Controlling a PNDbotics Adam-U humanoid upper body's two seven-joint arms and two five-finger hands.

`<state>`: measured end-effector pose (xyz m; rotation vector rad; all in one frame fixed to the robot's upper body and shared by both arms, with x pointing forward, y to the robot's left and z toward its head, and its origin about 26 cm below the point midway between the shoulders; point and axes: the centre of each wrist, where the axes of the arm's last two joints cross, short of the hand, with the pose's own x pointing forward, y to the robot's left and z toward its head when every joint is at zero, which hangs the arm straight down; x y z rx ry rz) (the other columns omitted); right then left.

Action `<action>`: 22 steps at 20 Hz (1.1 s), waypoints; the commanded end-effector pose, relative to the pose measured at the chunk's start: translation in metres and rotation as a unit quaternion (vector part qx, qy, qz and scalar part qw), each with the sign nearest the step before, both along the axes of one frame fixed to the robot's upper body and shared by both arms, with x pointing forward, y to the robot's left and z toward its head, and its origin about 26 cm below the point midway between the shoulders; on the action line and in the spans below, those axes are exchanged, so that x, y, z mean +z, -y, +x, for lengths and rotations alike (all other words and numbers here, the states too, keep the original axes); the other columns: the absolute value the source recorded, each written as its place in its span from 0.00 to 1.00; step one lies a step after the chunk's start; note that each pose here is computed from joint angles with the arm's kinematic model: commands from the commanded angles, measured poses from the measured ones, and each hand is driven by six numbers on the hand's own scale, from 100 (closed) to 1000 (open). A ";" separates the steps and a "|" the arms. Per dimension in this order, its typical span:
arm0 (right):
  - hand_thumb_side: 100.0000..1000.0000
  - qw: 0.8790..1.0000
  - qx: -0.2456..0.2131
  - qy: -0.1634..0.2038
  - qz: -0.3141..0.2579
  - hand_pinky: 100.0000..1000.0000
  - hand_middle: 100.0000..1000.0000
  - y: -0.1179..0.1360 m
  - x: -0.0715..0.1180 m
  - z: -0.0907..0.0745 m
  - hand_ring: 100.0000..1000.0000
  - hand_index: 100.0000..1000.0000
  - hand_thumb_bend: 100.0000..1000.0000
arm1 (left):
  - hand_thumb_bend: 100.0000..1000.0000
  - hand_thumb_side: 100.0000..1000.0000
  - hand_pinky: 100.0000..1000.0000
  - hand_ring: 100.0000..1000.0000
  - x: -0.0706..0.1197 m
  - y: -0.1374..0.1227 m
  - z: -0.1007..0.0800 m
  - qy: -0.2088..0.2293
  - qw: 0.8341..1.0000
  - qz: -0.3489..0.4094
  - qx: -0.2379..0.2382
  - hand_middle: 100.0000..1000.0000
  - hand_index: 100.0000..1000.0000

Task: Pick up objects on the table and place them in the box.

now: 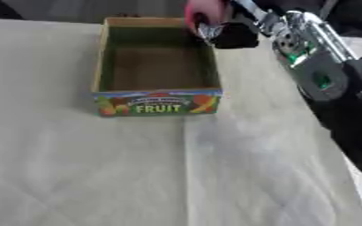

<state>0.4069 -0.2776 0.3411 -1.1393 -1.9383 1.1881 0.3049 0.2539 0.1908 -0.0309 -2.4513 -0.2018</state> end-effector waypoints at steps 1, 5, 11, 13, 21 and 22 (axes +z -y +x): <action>0.50 1.000 -0.010 0.020 0.014 0.46 0.49 0.007 0.008 0.008 0.62 0.60 0.00 | 0.00 0.91 0.51 0.46 0.011 0.000 -0.003 0.019 1.000 0.012 -0.010 0.54 0.75; 0.52 0.999 -0.012 0.014 0.026 0.46 0.49 0.001 0.001 0.023 0.62 0.60 0.00 | 0.00 0.91 0.51 0.46 0.012 0.003 -0.002 0.023 1.000 0.011 -0.017 0.54 0.75; 0.53 0.999 -0.031 0.015 0.022 0.47 0.50 -0.007 -0.019 0.045 0.62 0.61 0.00 | 0.00 0.91 0.51 0.46 0.014 0.008 -0.001 0.026 0.999 0.009 -0.029 0.54 0.75; 0.53 0.999 -0.045 0.011 0.022 0.47 0.51 -0.008 -0.029 0.052 0.63 0.62 0.00 | 0.00 0.91 0.51 0.46 0.014 0.009 -0.001 0.025 0.999 0.007 -0.032 0.53 0.75; 0.54 0.998 -0.050 -0.022 -0.035 0.56 0.64 -0.013 -0.053 0.065 0.70 0.77 0.00 | 0.00 0.91 0.49 0.46 0.014 0.010 -0.001 0.023 0.999 0.005 -0.035 0.53 0.75; 0.55 0.997 -0.051 -0.024 -0.044 0.57 0.67 -0.014 -0.052 0.065 0.72 0.79 0.00 | 0.00 0.91 0.49 0.46 0.014 0.010 -0.001 0.022 0.999 0.005 -0.035 0.53 0.75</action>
